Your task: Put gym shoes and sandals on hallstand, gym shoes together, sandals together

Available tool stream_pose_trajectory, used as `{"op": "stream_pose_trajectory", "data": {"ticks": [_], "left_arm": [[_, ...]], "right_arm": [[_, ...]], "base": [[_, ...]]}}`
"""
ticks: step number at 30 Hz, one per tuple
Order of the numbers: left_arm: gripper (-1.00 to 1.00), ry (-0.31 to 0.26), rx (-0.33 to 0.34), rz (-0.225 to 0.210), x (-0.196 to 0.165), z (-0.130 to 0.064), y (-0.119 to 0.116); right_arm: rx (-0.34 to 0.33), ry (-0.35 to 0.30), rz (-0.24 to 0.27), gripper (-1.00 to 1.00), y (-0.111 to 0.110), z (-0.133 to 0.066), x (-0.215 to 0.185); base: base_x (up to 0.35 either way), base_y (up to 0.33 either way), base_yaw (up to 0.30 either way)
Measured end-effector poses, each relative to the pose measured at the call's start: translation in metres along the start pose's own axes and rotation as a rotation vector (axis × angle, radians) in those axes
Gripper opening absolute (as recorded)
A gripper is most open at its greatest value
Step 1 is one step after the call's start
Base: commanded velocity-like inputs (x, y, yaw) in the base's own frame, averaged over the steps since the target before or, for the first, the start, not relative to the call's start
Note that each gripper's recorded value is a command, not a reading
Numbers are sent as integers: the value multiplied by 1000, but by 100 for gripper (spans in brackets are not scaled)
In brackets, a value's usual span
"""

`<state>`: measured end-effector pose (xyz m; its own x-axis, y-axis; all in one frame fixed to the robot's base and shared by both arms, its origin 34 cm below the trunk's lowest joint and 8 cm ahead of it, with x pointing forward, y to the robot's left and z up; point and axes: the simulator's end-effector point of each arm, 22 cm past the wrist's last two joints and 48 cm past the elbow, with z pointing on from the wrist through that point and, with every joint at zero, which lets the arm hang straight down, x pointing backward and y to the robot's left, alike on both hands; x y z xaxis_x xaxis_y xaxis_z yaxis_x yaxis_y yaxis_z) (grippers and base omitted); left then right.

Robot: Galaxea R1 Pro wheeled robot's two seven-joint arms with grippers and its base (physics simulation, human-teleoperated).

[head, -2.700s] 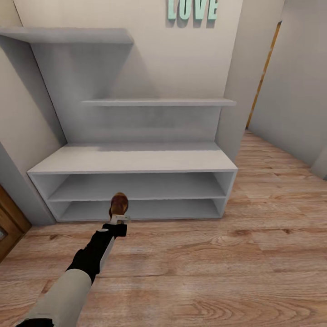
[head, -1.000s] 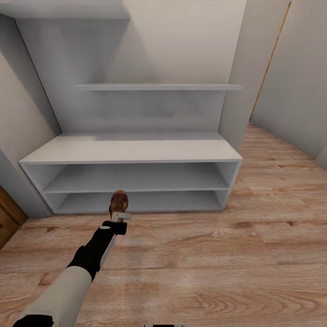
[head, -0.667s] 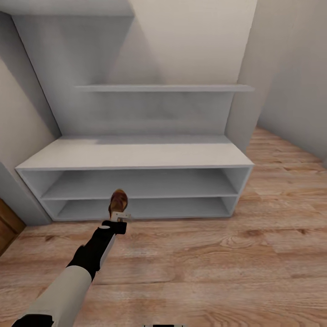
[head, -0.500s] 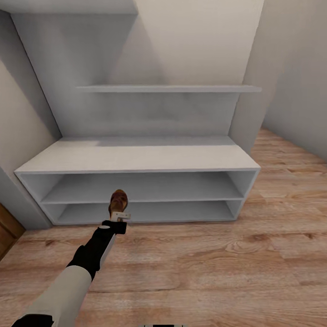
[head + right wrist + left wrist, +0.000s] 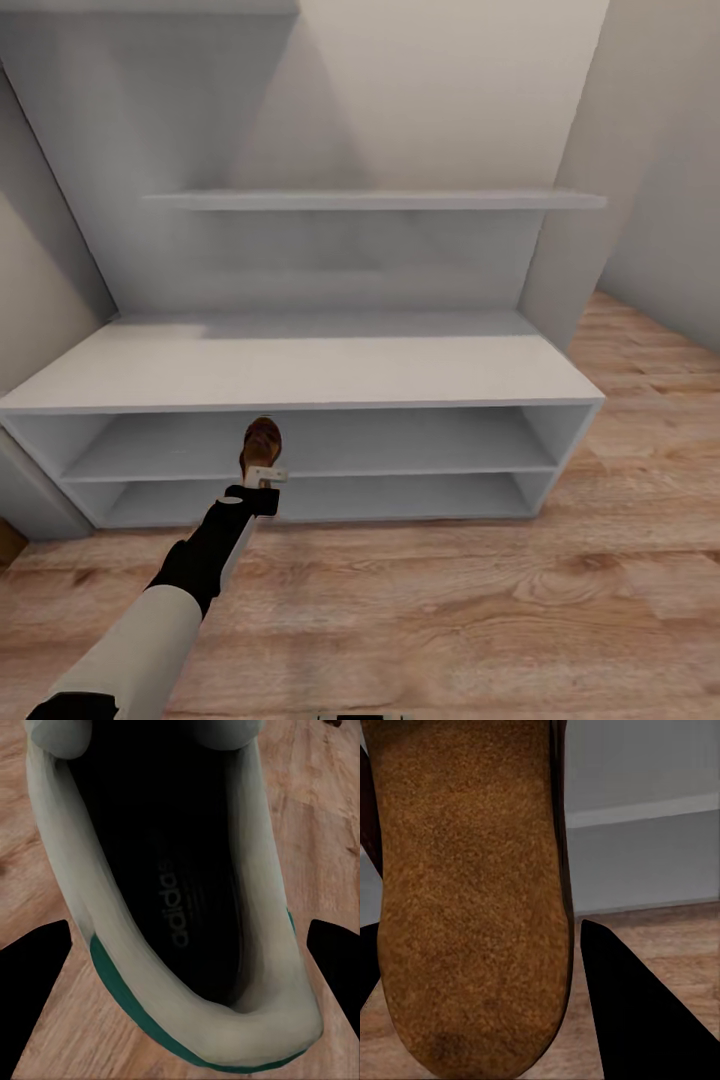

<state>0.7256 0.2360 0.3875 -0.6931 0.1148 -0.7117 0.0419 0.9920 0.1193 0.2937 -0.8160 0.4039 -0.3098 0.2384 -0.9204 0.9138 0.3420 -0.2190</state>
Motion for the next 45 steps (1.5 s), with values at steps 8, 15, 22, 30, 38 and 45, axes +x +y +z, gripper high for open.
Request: {"op": "stream_pose_trajectory", "data": {"ticks": [8,15,22,30,38,45], "left_arm": [[-100,1,1,-1,0,0,-1],[-100,0,1,-1,1,0,-1],[-100,4,-1,0,3,0,0],[-100,11,-1,0,8,1,0],[100,9,-1,3,6,1,1],[100,7,-2,1,5,1,1]], "right_arm": [[0,0,0,-100,0,0,0],[0,0,0,-100,0,0,0],[0,0,0,-100,0,0,0],[1,0,0,-100,0,0,0],[1,0,0,-100,0,0,0],[1,0,0,-100,0,0,0]], "base": [[339,0,0],[336,0,0],[107,0,0],[6,0,0],[0,0,0],[0,0,0]]}}
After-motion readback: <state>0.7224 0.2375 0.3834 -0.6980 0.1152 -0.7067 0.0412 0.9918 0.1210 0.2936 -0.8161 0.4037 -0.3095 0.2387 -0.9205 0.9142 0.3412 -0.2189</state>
